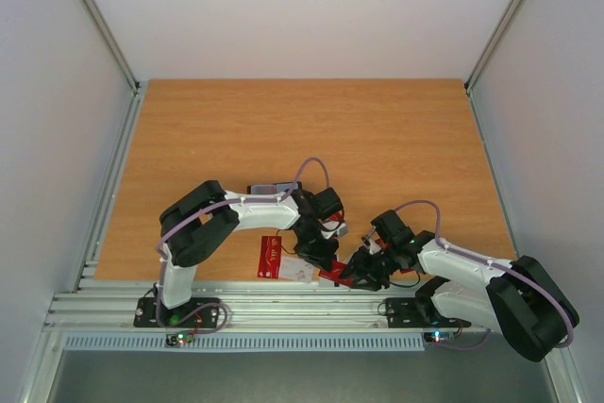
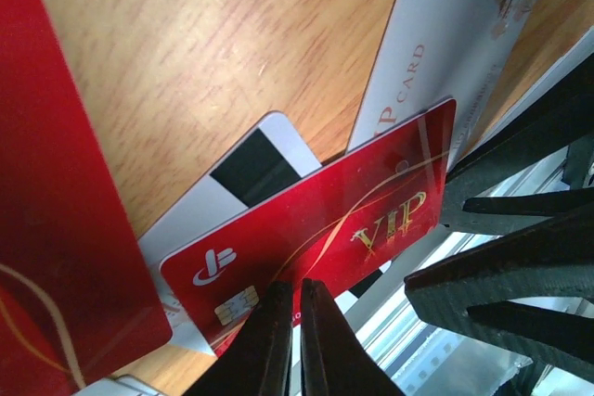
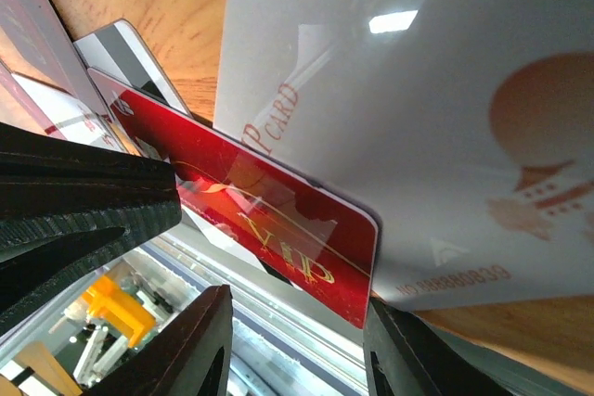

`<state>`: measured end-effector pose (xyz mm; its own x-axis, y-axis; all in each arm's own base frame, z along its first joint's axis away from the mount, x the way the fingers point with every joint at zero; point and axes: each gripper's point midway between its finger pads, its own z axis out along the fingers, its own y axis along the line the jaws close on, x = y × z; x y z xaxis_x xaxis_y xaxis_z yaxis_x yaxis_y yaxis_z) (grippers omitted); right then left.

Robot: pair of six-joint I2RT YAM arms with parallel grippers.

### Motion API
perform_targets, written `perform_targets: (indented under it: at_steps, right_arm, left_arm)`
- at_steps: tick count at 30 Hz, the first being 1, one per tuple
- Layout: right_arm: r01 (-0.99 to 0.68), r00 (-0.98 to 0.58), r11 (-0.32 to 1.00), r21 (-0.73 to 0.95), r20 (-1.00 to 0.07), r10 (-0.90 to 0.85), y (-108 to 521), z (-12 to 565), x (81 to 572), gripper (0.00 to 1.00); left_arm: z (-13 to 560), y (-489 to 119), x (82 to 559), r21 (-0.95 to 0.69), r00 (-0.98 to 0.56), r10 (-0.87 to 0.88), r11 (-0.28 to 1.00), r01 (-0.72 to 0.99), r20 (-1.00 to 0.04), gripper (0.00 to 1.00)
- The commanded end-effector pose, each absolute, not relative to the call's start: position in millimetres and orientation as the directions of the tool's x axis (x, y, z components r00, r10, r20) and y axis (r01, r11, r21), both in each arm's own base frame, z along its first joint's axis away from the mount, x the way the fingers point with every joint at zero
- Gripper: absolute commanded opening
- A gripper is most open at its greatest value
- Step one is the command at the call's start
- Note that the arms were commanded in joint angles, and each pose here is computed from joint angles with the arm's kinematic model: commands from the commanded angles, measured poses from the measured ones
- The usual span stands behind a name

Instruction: Put the credit cards into the card holder

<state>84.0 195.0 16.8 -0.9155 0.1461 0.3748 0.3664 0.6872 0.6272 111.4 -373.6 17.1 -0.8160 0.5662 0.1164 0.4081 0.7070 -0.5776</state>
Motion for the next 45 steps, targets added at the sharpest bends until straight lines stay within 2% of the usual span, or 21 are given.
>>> perform_targets:
  at_steps: [1, 22, 40, 45]
  right_arm:
    - [0.34, -0.934, 0.681, 0.649, 0.314, 0.168, 196.2, 14.9, 97.0, 0.39]
    - [0.234, -0.97, 0.666, 0.708, 0.216, 0.112, 204.2, 52.0, 109.6, 0.32]
    - [0.169, -0.985, 0.586, 0.792, 0.163, 0.064, 220.7, 55.1, 119.9, 0.24]
    - [0.159, -0.986, 0.565, 0.809, 0.157, 0.053, 224.3, 53.7, 121.3, 0.15]
  left_arm:
    - [-18.0, -358.2, 104.4, -0.513, -0.815, 0.55, 0.76, 0.399, 0.18, 0.07]
    - [-16.8, -365.5, 103.0, -0.543, -0.801, 0.57, 0.738, 0.4, 0.185, 0.07]
    - [-2.8, -383.1, 98.8, -0.718, -0.794, 0.58, 0.631, 0.294, 0.185, 0.06]
    - [-6.0, -384.3, 100.1, -0.761, -0.797, 0.572, 0.601, 0.246, 0.194, 0.06]
